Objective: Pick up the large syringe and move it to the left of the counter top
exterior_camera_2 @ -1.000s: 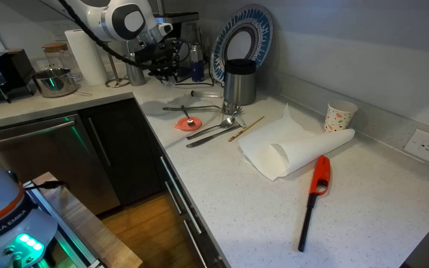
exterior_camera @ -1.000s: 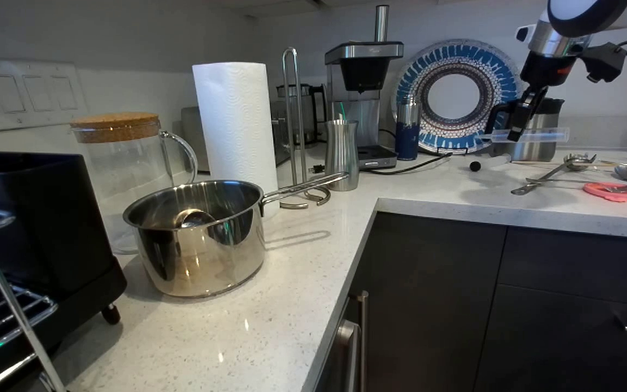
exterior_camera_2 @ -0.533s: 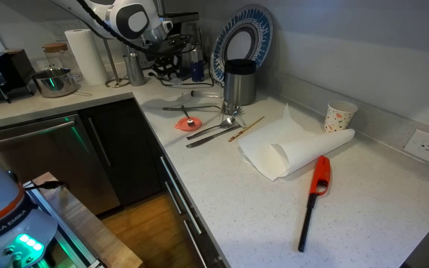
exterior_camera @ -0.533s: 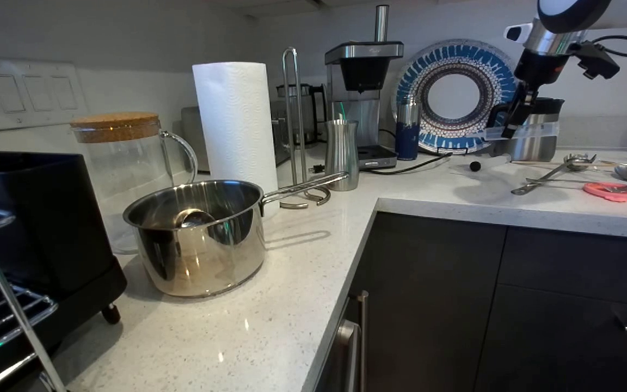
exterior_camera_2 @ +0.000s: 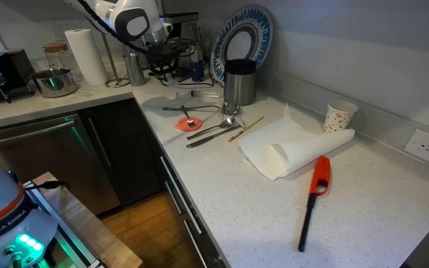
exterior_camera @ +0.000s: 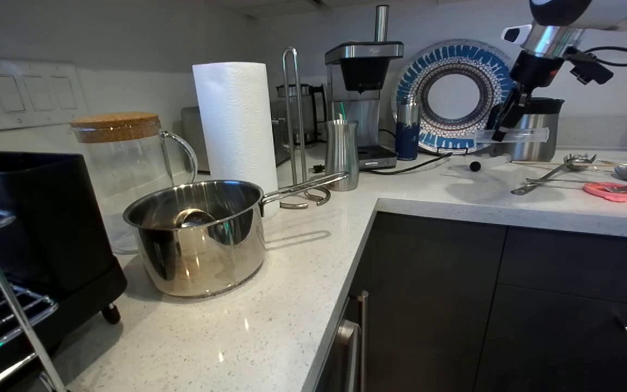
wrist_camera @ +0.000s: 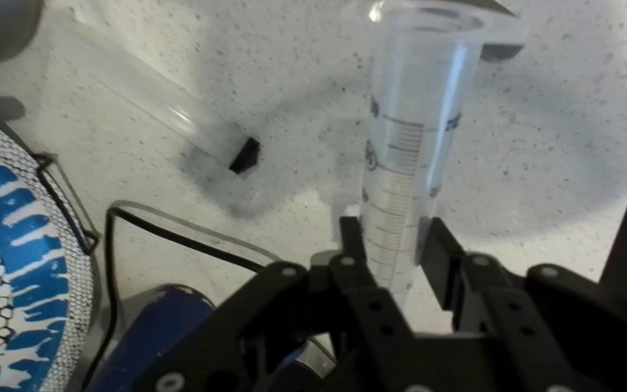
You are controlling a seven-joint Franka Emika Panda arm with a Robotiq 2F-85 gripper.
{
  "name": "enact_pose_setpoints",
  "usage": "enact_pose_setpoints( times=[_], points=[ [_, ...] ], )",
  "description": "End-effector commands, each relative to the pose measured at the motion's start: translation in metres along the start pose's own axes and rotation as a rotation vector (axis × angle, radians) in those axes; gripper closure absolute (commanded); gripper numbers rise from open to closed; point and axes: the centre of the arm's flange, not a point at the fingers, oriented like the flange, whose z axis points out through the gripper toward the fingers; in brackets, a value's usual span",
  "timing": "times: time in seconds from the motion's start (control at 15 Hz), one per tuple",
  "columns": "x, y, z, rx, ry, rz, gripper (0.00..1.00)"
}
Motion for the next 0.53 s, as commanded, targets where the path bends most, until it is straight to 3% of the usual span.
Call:
enact_pose_setpoints(
  times=[0.0, 0.2, 0.47],
  points=[
    [-0.024, 0.030, 0.013, 0.145, 0.103, -0.087, 0.92],
    [-0.035, 0.049, 0.010, 0.173, 0.180, -0.201, 0.92],
    [-0.070, 0.086, 0.012, 0.114, 0.161, -0.275, 0.92]
  ],
)
